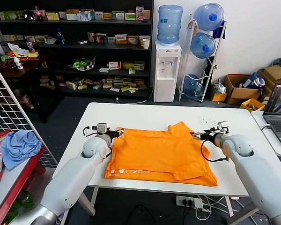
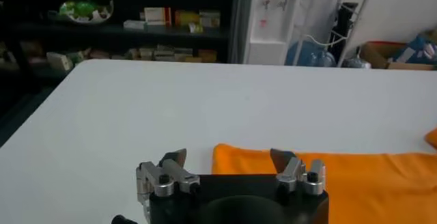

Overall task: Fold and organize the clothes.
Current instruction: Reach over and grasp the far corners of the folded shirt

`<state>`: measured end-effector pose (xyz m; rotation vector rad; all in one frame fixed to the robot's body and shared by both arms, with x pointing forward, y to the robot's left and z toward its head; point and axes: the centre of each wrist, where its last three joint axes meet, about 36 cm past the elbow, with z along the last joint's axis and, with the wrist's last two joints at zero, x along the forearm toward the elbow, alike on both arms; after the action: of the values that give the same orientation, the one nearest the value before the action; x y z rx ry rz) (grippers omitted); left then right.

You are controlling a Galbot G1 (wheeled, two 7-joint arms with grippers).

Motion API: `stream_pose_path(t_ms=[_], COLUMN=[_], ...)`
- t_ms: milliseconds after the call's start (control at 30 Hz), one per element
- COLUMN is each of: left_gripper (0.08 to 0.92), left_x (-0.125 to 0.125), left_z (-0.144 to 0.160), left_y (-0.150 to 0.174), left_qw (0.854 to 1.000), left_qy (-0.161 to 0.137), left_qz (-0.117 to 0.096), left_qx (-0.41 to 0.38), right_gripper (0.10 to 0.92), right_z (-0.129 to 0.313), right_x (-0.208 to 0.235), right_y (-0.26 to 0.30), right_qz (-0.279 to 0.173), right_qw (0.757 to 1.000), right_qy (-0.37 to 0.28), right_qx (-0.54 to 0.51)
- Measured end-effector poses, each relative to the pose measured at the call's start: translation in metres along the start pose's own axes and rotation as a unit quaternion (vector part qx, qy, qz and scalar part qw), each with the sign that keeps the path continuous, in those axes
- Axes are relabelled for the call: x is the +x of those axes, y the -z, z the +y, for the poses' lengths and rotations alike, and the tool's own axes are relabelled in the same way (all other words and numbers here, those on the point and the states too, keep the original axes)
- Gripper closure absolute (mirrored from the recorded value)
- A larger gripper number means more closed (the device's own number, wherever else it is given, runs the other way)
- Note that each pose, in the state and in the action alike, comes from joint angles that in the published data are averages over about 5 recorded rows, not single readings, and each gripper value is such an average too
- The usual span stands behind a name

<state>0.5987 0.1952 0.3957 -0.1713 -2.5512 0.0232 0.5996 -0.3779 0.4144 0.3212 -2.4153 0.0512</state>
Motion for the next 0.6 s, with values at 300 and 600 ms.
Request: stream_pose_path(t_ms=[300,600], left_gripper=[0.177,0.177], left_x=[-0.033,-0.050], left_z=[-0.004,-0.008], left_y=[0.009,-0.004], left_qw=[1.000,0.999], left_qy=[0.010,0.013], left_qz=[0.011,0.033], left_qx=[0.012,0.010], right_gripper=[0.200,0.234], right_z=[0.000,0.007], right_x=[-0.034,-0.059], right_y=[0.012,0.012], right_qz=[0.005,0.020], right_qw=[1.000,1.000], right_qy=[0.004,0.009], right_qx=[-0.002,-0.004])
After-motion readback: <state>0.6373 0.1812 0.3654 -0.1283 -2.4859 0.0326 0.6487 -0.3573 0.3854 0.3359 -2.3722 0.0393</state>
